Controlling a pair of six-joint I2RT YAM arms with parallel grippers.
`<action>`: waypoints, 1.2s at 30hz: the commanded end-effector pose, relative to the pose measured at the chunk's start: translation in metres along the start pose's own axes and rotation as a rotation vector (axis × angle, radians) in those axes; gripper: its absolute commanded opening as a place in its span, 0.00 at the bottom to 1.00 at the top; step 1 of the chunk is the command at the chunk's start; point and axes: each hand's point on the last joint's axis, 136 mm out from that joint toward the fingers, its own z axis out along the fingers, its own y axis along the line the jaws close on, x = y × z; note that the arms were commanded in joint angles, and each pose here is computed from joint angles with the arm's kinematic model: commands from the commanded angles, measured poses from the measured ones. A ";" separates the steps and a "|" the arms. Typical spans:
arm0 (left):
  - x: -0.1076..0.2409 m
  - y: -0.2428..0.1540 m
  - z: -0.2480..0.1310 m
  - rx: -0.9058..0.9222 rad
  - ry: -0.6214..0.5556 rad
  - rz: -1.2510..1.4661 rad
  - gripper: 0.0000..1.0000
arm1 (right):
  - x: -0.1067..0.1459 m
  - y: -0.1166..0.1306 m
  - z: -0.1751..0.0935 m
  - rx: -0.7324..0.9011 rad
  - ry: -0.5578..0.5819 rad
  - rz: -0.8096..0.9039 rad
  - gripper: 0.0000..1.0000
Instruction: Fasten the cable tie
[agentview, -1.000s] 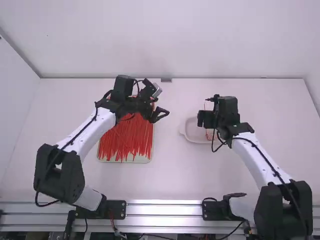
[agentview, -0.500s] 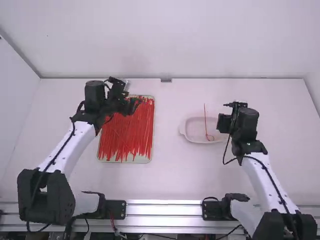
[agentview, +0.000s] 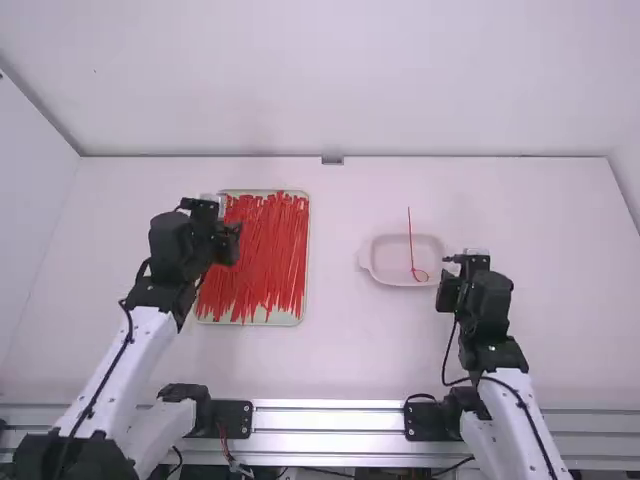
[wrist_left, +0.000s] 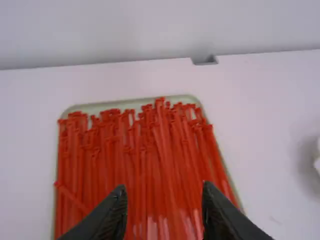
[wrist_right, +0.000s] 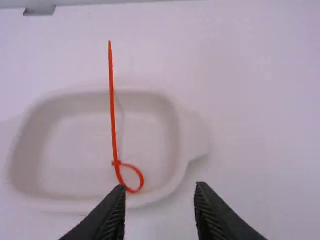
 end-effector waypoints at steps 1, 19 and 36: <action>0.010 0.016 -0.010 -0.108 -0.011 -0.003 0.35 | 0.014 0.000 -0.002 0.000 -0.002 0.000 0.32; 0.114 0.026 -0.038 -0.202 -0.011 -0.004 0.00 | 0.033 0.001 -0.014 0.000 -0.168 -0.003 0.00; 0.133 0.025 -0.045 -0.202 -0.123 0.007 0.00 | -0.012 0.001 -0.041 0.000 -0.400 -0.006 0.00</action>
